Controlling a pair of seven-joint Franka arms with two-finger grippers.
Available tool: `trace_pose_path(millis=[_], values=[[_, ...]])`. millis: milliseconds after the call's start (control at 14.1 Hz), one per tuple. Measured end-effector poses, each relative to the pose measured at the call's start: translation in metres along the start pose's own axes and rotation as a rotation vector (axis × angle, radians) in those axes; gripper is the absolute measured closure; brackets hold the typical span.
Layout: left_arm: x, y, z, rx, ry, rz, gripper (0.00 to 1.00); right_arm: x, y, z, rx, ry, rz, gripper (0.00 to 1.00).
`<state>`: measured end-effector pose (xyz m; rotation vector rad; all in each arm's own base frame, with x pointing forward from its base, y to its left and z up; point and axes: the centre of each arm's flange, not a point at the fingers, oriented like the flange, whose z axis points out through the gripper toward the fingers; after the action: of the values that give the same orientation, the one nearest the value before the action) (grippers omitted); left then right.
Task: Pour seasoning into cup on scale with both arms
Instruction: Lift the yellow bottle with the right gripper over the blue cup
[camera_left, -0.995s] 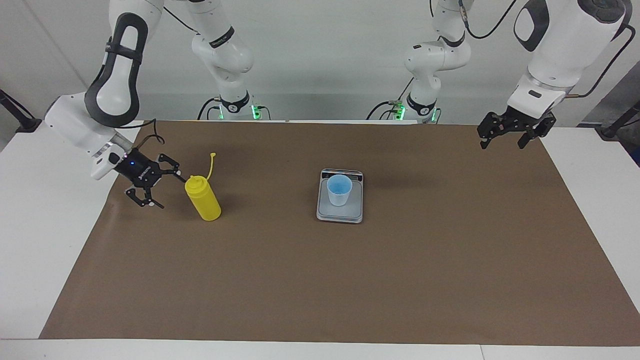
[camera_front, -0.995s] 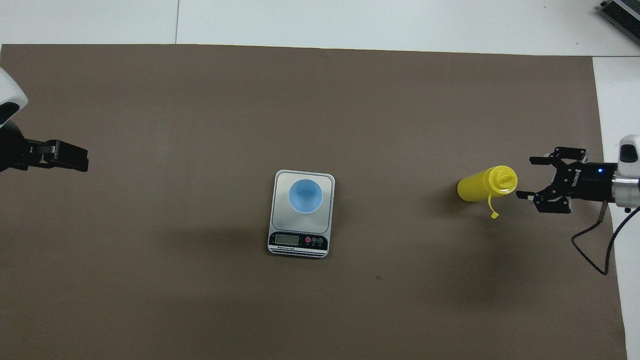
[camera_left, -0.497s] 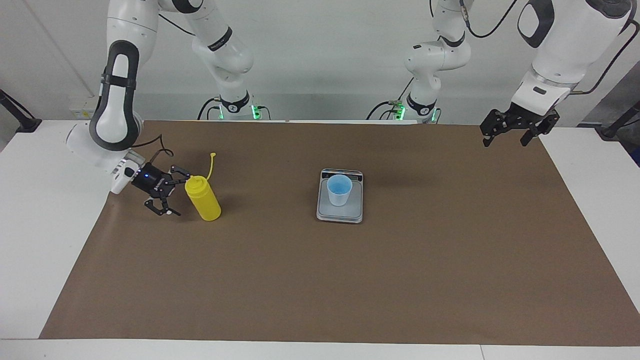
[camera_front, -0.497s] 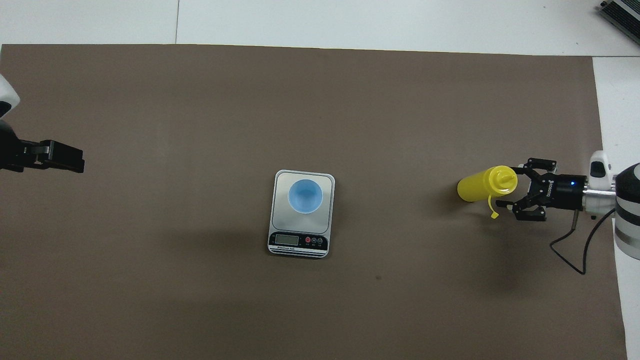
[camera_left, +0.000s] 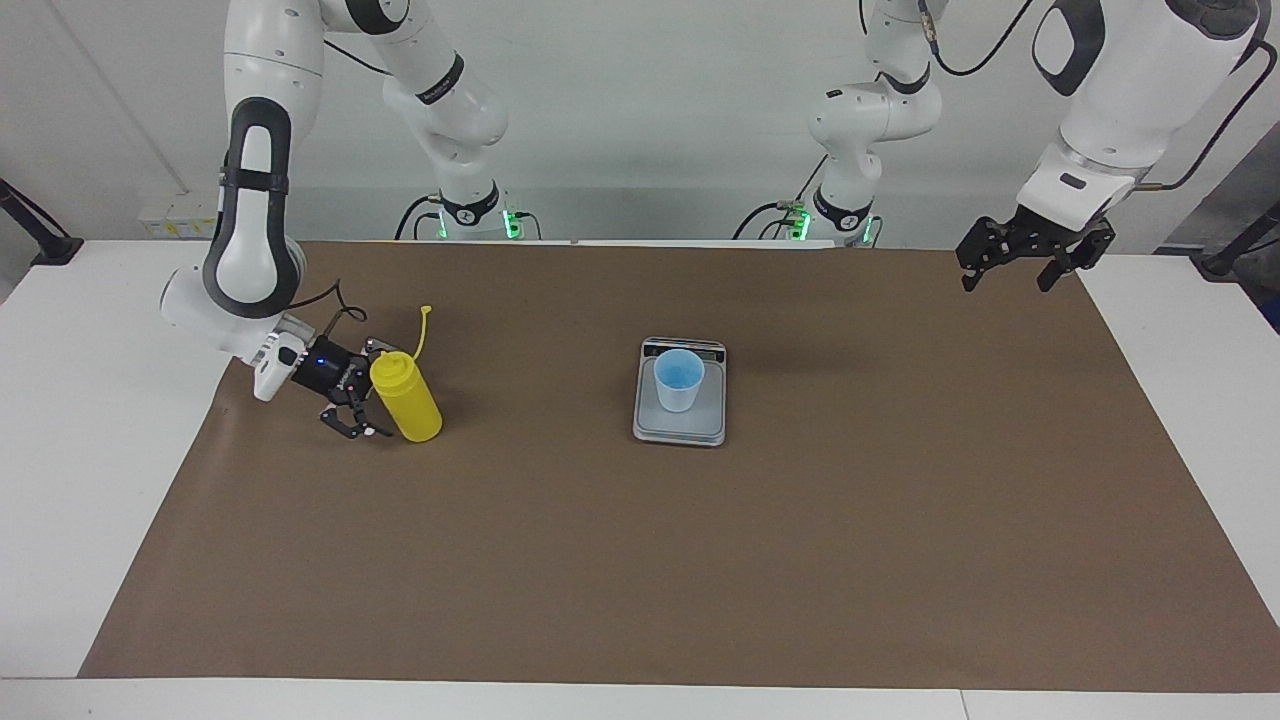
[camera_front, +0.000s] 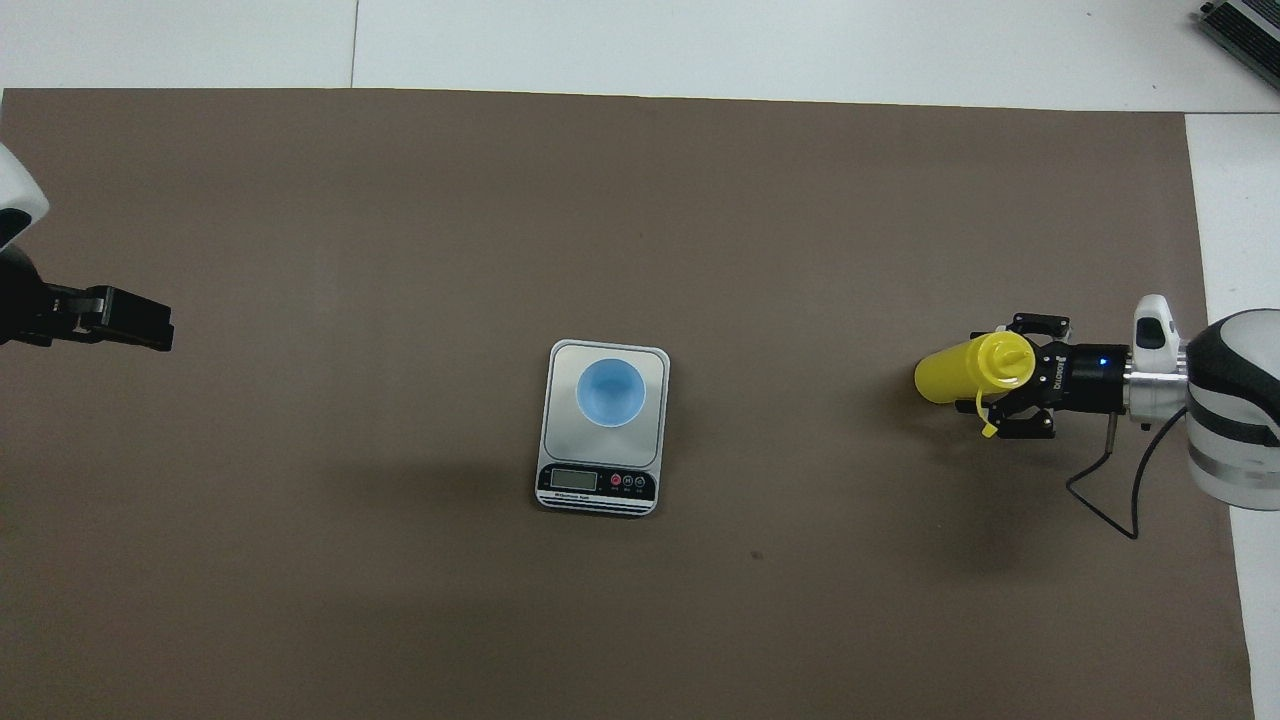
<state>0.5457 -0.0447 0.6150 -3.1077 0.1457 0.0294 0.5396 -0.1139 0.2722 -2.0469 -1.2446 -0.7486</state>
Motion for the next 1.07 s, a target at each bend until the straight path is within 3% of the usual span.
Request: trace_pose_path(millis=[497,710,781,1066], values=[[0.000,0.005,0.000,-0.001,0.000,0.008,0.00,0.024,-0.004,0.019,0.020,-0.006,-0.039,0.00],[0.000,0.002,0.000,-0.001,0.000,0.003,0.00,0.053,-0.006,0.034,-0.007,-0.041,-0.089,0.34],[0.000,0.002,0.000,-0.001,0.000,0.003,0.00,0.061,-0.007,0.039,-0.017,-0.052,-0.102,0.39],[0.000,0.002,0.000,-0.001,0.000,0.003,0.00,0.089,-0.010,0.041,-0.030,-0.072,-0.142,0.40]])
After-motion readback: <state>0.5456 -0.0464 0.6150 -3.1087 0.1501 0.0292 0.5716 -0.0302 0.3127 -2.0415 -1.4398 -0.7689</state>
